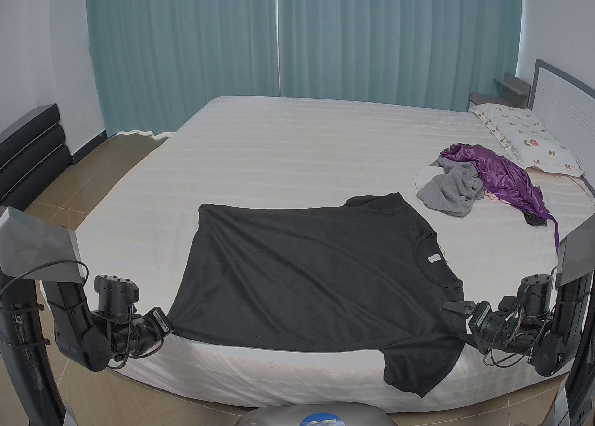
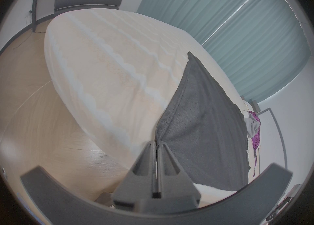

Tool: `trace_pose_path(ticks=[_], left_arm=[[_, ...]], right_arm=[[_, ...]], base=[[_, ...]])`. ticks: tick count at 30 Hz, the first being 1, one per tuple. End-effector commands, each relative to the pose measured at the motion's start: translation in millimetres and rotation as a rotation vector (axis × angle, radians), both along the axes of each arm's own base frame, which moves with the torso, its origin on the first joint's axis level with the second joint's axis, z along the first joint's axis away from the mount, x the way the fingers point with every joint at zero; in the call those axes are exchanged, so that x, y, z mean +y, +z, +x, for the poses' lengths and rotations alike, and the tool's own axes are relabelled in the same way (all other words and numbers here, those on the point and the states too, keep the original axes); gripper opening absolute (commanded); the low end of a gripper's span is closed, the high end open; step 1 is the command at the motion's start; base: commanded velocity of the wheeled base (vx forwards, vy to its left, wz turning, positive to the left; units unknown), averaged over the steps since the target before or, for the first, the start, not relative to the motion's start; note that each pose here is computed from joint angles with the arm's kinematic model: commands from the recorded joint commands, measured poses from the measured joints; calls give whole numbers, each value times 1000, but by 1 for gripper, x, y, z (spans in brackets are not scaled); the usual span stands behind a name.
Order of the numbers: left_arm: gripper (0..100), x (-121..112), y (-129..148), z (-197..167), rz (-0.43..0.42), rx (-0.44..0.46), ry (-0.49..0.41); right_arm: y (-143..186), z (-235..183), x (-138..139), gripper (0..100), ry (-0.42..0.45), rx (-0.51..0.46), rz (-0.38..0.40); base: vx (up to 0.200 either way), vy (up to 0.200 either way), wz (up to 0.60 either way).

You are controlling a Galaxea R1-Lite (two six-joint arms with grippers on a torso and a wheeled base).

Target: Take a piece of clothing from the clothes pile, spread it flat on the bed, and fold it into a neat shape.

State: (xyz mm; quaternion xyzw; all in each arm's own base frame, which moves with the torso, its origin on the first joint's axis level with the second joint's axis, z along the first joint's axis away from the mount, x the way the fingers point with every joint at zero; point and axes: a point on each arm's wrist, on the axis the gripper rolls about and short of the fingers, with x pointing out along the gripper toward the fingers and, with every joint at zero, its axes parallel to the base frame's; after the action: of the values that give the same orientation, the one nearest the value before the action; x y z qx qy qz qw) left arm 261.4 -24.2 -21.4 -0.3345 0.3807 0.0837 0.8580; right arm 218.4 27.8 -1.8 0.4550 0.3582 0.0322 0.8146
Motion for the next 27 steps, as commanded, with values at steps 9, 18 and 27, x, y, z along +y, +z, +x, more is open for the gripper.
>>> trace_pose_path(ticks=[9, 18, 27], left_arm=[[0, 4, 0, -8, 9, 22, 17], [100, 4, -2, -11, 4, 35, 17], [100, 3, 2, -13, -74, 9, -66]], right_arm=[[3, -2, 0, 100, 1, -12, -1], [3, -2, 0, 100, 1, -12, -1], [3, -2, 0, 100, 1, -12, -1]], base=[[0, 0, 0], [0, 0, 0], [0, 0, 0]])
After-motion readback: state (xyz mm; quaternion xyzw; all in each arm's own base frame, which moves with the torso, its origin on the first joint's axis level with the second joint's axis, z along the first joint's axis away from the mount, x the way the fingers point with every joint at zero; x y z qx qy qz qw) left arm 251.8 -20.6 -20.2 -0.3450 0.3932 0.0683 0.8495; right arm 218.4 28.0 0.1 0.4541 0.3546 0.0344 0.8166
